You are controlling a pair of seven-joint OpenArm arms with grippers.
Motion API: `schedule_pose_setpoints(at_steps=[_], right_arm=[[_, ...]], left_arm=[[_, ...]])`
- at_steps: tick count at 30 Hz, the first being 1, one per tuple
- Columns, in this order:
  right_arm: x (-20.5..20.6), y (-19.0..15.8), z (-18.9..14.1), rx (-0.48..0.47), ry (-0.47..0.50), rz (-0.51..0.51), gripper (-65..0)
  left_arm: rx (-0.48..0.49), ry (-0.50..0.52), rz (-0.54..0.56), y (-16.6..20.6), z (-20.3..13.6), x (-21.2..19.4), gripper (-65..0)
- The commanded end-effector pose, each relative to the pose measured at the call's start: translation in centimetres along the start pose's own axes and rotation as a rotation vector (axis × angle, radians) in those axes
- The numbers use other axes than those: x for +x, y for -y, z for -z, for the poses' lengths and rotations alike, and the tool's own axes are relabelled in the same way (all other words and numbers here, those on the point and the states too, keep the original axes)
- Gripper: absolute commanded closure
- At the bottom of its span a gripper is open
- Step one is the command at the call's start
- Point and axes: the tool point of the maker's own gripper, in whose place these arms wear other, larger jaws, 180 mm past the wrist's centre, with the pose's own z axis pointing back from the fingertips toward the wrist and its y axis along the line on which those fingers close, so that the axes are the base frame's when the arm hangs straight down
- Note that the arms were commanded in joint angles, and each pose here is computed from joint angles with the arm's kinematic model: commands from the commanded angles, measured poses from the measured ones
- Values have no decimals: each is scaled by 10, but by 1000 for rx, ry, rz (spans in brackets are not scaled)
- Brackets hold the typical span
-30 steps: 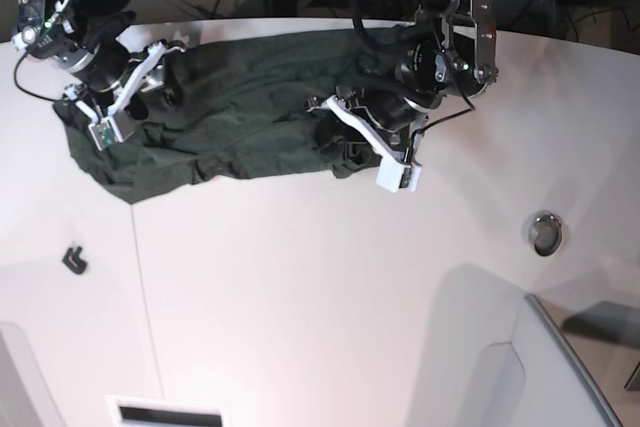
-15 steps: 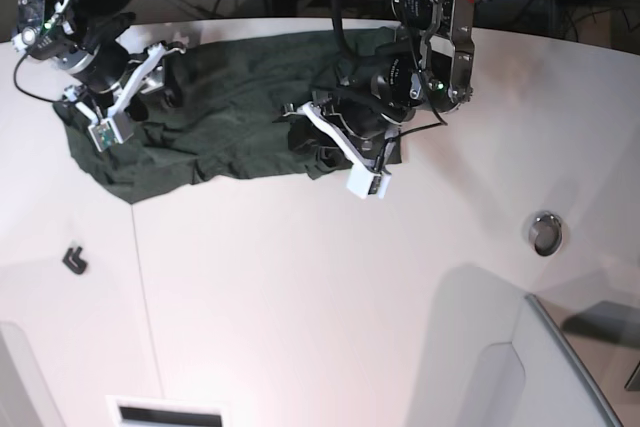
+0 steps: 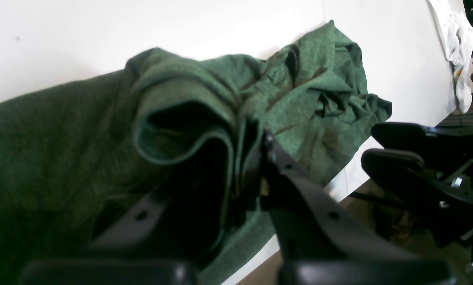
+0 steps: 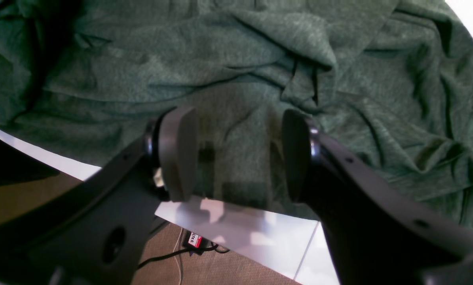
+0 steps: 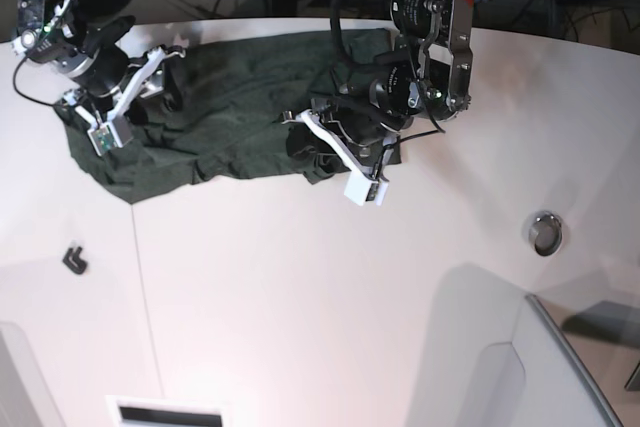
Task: Layout the t-shirt on the table in an organized manner, then fold the t-shirt properly
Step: 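Fold the strip end with the left gripper toward the right gripper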
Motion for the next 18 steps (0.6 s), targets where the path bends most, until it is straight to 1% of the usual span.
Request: schedule_pose_setpoints(at_steps=[1, 8, 13, 18], right_arm=[[12, 1, -2, 3, 41, -11, -318], [13, 1, -2, 3, 41, -11, -318], [13, 1, -2, 3, 41, -11, -318], [13, 1, -2, 3, 41, -11, -318]], left_arm=[[-27, 44, 5, 9, -1, 13, 0], [-31, 38, 8, 11, 0, 12, 0], [-66, 5, 48, 27, 6, 4, 0], [-56, 7, 33, 26, 7, 5, 0]])
